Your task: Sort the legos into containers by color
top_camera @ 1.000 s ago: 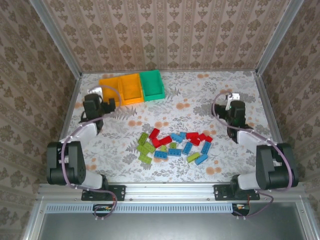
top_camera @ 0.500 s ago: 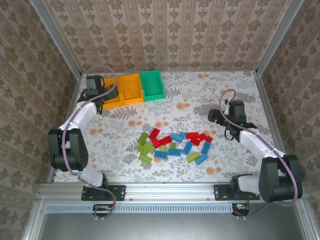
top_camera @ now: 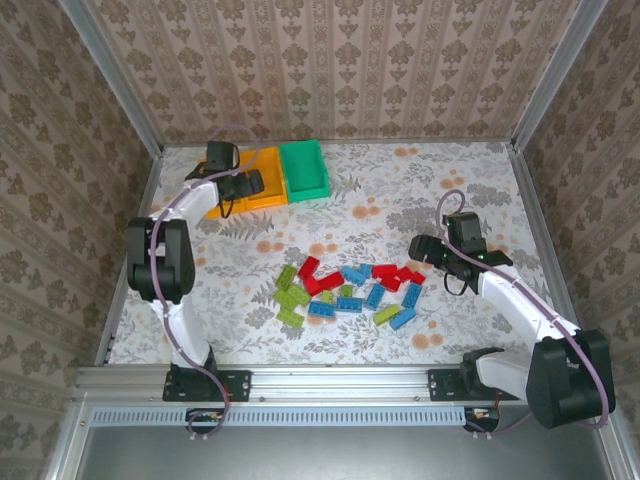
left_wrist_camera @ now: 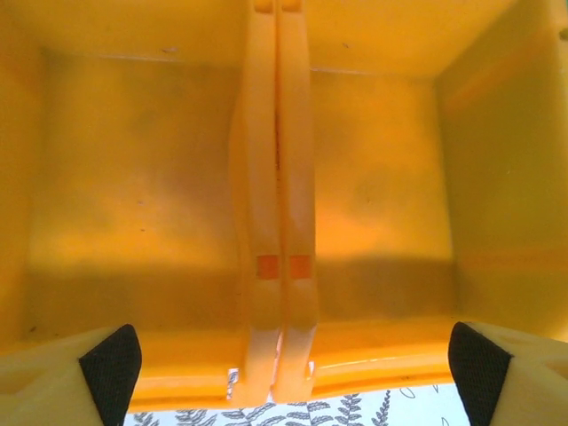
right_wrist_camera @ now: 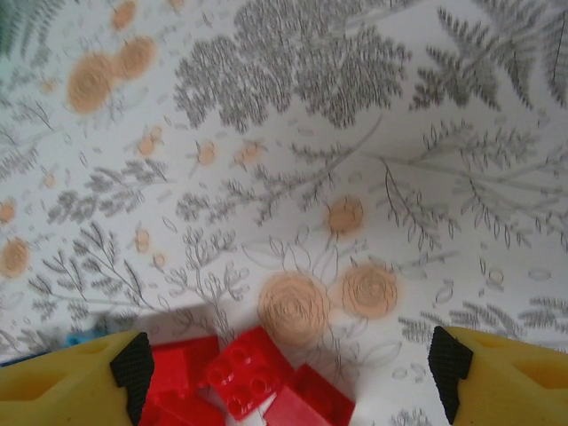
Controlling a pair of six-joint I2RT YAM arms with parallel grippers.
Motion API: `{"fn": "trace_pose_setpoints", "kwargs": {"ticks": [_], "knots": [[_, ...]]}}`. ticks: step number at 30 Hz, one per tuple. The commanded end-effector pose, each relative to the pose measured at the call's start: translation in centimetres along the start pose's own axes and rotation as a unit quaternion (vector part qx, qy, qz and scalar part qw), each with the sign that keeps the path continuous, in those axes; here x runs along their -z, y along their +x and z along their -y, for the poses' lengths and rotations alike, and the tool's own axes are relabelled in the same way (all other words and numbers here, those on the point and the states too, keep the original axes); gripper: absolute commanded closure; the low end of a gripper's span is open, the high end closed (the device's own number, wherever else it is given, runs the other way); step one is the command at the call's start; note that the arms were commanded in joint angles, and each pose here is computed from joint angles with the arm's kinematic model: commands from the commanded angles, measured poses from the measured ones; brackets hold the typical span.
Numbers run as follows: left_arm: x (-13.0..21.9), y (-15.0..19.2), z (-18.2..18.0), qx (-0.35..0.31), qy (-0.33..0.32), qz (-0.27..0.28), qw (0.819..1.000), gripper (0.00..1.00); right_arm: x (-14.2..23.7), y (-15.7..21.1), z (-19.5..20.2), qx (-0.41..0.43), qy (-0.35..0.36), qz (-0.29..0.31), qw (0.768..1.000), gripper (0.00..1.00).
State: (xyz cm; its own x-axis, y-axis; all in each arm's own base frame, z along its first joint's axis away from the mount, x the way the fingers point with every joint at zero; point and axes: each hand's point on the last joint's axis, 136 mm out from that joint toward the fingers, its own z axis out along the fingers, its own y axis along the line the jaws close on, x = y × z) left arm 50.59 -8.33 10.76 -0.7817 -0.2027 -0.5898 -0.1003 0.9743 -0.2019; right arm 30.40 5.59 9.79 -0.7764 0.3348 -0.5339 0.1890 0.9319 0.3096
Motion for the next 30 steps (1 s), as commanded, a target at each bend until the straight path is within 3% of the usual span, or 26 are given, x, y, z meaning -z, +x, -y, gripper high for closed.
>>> {"fn": "trace_pose_setpoints", "kwargs": {"ticks": [1, 4, 10, 18, 30], "knots": [[-0.6, 0.3, 0.4, 0.005, -0.002, -0.018, 1.000, 0.13, 0.3, 2.1, 0.9, -0.011, 0.032, -0.031, 0.999, 0.16], [-1.5, 0.6, 0.9, 0.000, 0.005, -0.024, 1.000, 0.31, 0.0, 2.7, 0.6, -0.009, 0.032, -0.039, 0.999, 0.16], [-2.5, 1.0, 2.1, -0.005, 0.021, -0.028, 0.999, 0.43, -0.7, 3.2, -1.5, 0.021, 0.020, -0.049, 0.998, 0.15], [-2.7, 2.5, 5.9, -0.040, 0.057, -0.037, 0.997, 0.72, -2.0, 3.8, -4.2, 0.083, 0.028, -0.075, 0.993, 0.14], [-2.3, 6.9, 11.8, -0.080, 0.095, -0.063, 0.990, 0.74, -3.4, 4.8, -6.7, 0.124, 0.019, -0.103, 0.987, 0.13]]}}
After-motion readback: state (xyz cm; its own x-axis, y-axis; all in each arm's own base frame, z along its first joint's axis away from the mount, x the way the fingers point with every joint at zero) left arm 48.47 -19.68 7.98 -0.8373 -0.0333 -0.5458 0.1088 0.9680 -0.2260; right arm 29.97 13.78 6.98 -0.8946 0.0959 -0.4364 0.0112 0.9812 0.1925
